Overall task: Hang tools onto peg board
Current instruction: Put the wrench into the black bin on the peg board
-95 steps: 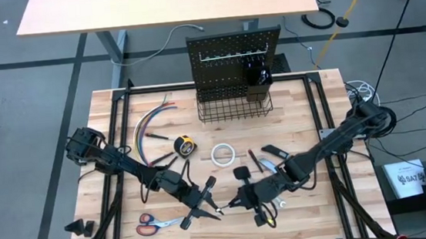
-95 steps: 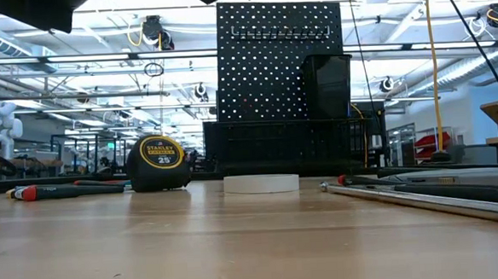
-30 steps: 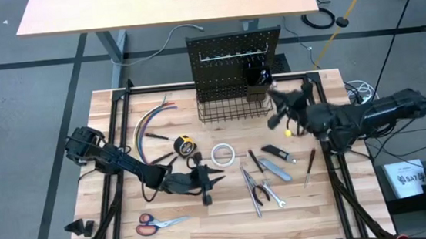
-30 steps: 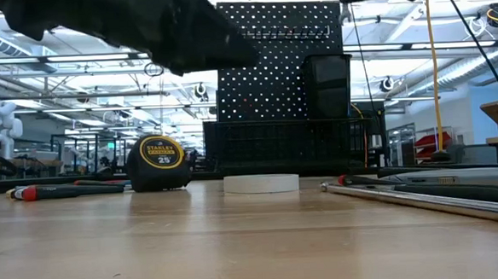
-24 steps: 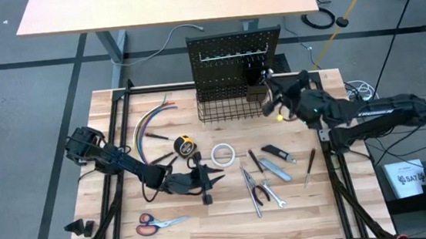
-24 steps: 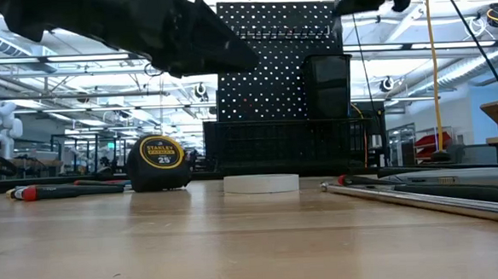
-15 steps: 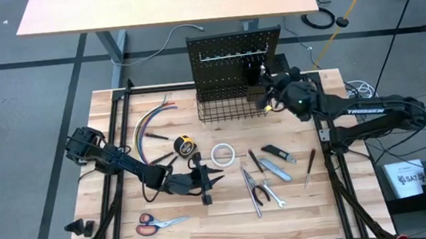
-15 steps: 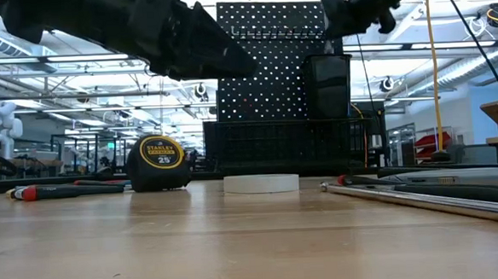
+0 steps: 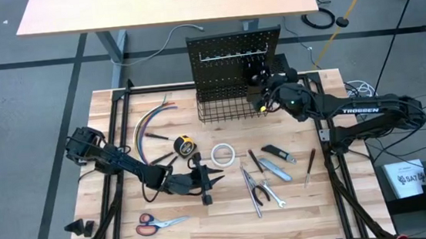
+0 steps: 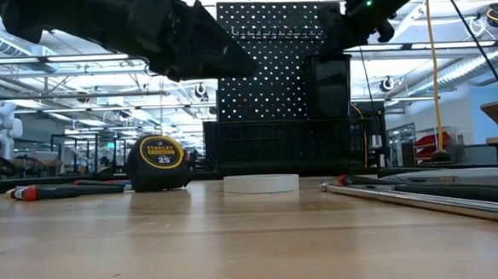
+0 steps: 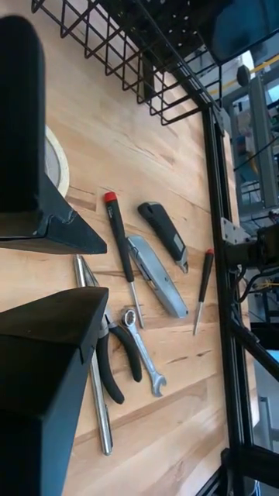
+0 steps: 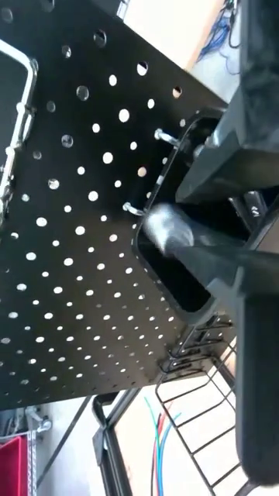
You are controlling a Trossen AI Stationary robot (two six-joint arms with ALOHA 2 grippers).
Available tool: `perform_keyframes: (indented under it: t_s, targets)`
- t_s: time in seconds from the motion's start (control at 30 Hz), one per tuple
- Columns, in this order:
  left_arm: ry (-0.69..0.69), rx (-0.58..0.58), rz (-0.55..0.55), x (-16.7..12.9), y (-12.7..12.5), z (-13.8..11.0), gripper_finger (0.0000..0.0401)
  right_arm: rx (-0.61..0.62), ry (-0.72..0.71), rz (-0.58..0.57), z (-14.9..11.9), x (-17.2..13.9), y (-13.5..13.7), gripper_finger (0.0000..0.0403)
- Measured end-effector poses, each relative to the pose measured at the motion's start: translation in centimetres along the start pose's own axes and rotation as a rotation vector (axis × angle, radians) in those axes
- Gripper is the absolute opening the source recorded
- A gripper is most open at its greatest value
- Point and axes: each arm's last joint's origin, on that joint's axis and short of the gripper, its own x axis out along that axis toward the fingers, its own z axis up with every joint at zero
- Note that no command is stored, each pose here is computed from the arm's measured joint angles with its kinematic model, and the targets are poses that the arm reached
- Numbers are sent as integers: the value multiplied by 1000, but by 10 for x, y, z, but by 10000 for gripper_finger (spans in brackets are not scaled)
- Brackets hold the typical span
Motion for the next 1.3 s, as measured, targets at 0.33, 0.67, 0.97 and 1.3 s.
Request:
perform_keyframes:
  t_s: [0.33, 0.67, 0.97, 1.3]
  targets:
    - [2, 1, -37, 0, -2, 0, 86, 83, -52, 182, 16, -40, -12, 150]
    - [5, 0, -181, -1, -6, 0, 86, 180, 582, 972, -28, -82, 35, 142]
    - [8, -23, -205, -2, -8, 0, 86, 154, 1049, 819, -86, -137, 83, 130]
    - [-160, -104, -287, -3, -10, 19, 86, 30, 1047, 855, -127, -180, 120, 130]
